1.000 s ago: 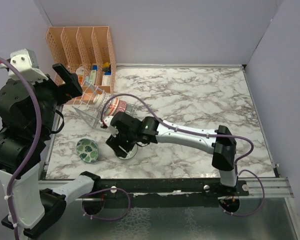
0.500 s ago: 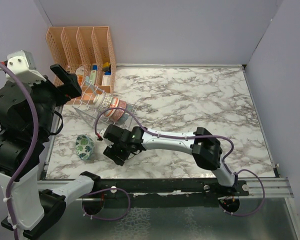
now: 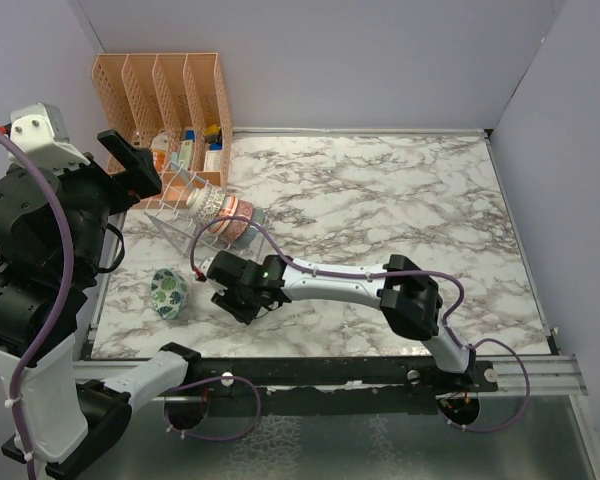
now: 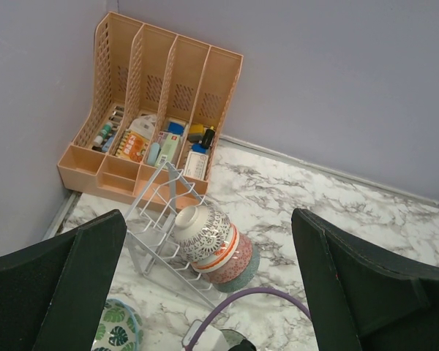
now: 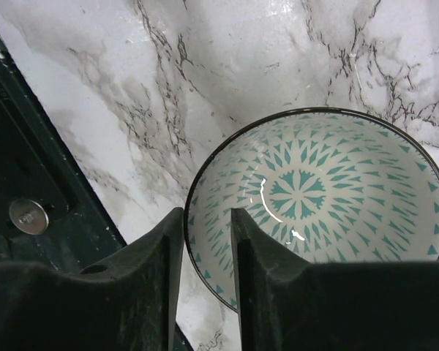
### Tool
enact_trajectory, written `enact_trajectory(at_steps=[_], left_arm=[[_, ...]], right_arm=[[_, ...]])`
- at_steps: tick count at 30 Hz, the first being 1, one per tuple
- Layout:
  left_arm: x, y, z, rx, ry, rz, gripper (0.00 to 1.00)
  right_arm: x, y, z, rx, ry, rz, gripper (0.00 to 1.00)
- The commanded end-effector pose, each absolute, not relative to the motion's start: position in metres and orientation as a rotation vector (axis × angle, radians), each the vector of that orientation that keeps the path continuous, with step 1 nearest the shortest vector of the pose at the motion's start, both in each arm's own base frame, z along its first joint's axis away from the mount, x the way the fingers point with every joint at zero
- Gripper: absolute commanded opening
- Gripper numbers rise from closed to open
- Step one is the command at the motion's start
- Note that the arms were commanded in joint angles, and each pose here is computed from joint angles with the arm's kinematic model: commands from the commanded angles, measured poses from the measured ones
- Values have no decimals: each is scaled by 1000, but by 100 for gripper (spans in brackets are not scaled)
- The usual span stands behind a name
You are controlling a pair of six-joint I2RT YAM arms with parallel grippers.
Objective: Load the bowls into the dish rack
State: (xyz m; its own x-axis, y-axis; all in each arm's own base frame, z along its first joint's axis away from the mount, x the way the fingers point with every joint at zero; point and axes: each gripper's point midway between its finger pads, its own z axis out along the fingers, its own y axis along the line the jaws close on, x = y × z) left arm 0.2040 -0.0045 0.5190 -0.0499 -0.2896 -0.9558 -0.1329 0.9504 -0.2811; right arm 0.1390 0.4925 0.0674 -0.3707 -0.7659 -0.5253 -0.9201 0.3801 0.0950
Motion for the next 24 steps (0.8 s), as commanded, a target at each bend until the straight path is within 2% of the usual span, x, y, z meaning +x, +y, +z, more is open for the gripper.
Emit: enact_trajectory(at_steps=[1, 5, 7, 11, 16, 17, 19, 24], left_arm=[[199, -4, 520, -327, 1619, -138, 99], [200, -4, 518, -322, 1626, -134, 99], [199, -4, 518, -322, 1625, -134, 99], [197, -2, 519, -323, 1619, -129, 99], [194, 1, 518, -330, 1612, -123, 99], [193, 1, 517, -331, 1612, -123, 99], [193, 2, 516, -333, 1613, -120, 99], [191, 4, 520, -332, 1599, -117, 99]], right_arm=[[147, 488, 68, -1401, 2251, 471, 36], [149, 489, 67, -1396, 2247, 450, 39], [148, 490, 66, -1400, 2248, 446, 36], [148, 490, 68, -1395, 2253, 445, 24], [144, 486, 58, -1417, 2274, 423, 24], [144, 486, 58, -1415, 2275, 421, 20], [146, 485, 60, -1390, 2284, 404, 4], [156, 498, 104, -1284, 2224, 458, 1]])
